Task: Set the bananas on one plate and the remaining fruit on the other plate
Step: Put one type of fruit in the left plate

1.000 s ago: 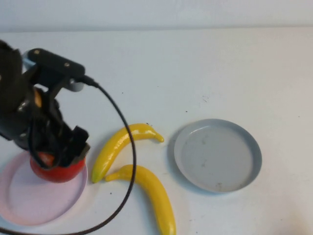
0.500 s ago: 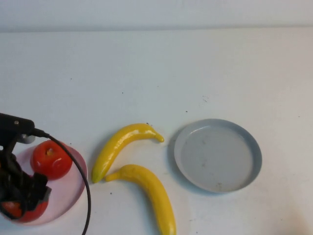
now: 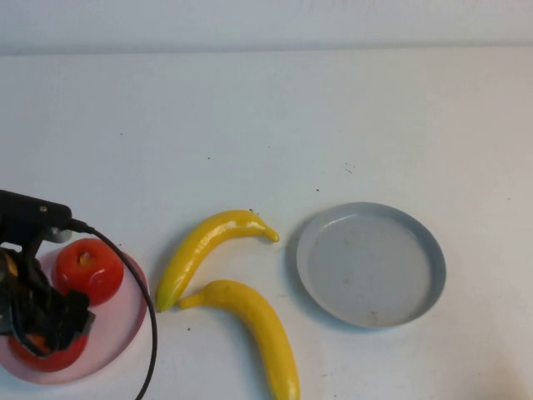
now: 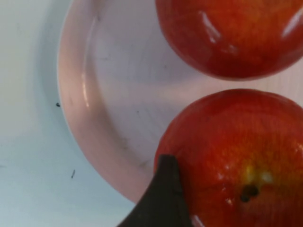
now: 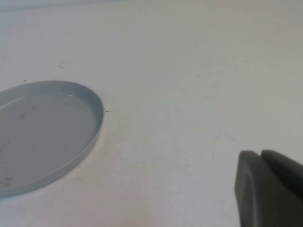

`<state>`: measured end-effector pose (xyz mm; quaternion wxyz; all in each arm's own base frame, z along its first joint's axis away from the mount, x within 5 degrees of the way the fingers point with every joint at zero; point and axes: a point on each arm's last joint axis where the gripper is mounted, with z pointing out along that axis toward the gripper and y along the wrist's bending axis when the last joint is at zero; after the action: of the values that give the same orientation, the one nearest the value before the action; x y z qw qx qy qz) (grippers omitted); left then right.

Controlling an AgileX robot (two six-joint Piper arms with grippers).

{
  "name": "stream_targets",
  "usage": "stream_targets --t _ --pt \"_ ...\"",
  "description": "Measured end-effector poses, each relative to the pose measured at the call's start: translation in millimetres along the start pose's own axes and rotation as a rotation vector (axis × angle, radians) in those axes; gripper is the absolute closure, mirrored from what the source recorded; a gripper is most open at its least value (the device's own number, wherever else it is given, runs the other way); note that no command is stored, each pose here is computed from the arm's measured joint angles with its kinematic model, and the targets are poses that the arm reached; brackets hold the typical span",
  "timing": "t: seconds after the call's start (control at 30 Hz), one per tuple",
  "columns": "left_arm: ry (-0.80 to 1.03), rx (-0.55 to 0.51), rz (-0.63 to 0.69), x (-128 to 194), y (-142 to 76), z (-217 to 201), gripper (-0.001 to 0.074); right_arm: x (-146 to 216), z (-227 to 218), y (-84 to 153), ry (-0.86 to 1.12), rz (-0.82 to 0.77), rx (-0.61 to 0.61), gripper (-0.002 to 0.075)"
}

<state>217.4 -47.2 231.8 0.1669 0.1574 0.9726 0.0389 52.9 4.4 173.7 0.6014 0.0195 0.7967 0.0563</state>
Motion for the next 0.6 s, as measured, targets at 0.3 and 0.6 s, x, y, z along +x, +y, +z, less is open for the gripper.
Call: stream_targets --t 0.3,0.6 --pt "-0.001 -0.025 0.011 -2.3 4.8 5.1 0.0066 0.0 0.0 0.0 0.000 0.000 0.000 0.0743" --pt "-0.136 -0.008 -0.083 9.6 5.7 -35.7 0.0066 0.0 0.0 0.0 0.000 0.000 0.000 0.0743"
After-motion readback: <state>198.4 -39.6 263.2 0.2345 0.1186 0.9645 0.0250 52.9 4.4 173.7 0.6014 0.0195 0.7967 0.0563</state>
